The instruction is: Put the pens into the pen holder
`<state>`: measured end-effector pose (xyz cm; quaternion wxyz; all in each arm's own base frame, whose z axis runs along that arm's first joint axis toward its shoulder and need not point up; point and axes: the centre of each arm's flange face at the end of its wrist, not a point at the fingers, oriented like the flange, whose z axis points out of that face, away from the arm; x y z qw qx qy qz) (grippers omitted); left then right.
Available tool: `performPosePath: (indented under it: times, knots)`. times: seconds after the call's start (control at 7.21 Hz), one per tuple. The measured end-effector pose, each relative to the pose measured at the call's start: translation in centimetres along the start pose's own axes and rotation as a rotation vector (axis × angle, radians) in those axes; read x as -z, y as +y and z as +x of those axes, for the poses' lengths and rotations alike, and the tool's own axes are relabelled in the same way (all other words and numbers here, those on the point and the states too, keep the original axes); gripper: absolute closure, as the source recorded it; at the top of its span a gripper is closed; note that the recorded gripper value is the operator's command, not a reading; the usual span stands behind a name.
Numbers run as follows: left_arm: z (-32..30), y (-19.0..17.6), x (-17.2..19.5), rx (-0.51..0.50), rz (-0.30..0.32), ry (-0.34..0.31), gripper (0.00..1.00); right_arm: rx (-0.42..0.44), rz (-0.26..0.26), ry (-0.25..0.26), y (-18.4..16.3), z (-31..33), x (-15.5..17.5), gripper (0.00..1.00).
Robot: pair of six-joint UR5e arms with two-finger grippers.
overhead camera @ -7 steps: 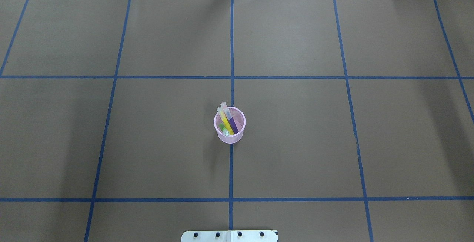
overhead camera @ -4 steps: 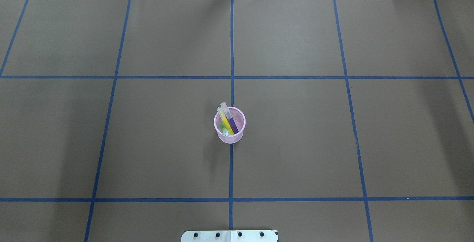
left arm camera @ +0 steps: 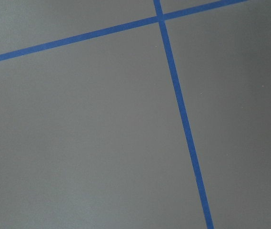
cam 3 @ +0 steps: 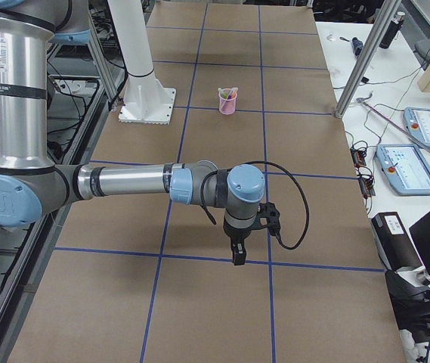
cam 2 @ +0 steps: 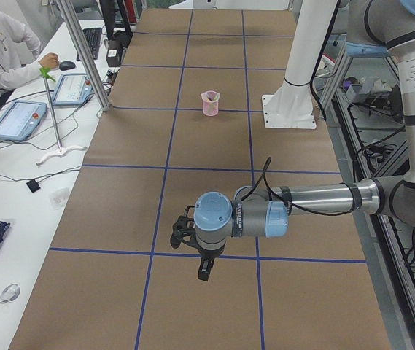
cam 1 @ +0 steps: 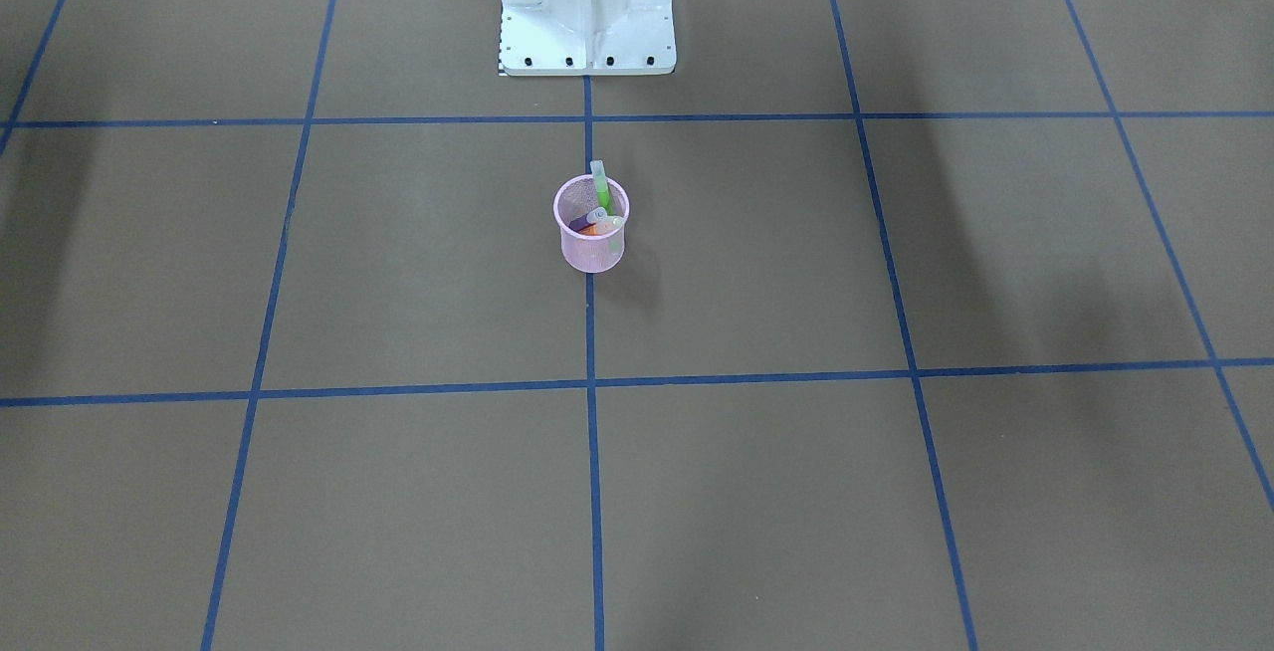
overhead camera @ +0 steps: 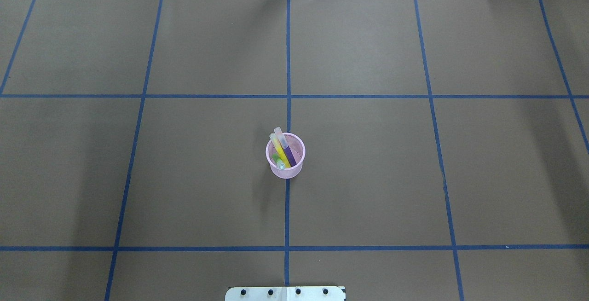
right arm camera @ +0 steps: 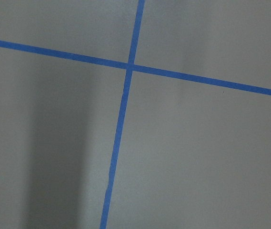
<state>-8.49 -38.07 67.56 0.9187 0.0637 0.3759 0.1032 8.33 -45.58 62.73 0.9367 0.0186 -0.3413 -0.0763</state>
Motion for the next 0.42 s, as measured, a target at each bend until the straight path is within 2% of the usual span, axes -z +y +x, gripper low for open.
performPosePath:
  times: [0.42]
  knots:
    - [0.04, -0.04, 0.13, -0.002, 0.003, -0.001, 0.0, 0.0, 0.0, 0.0, 0.0, 0.0, 0.0, 0.0]
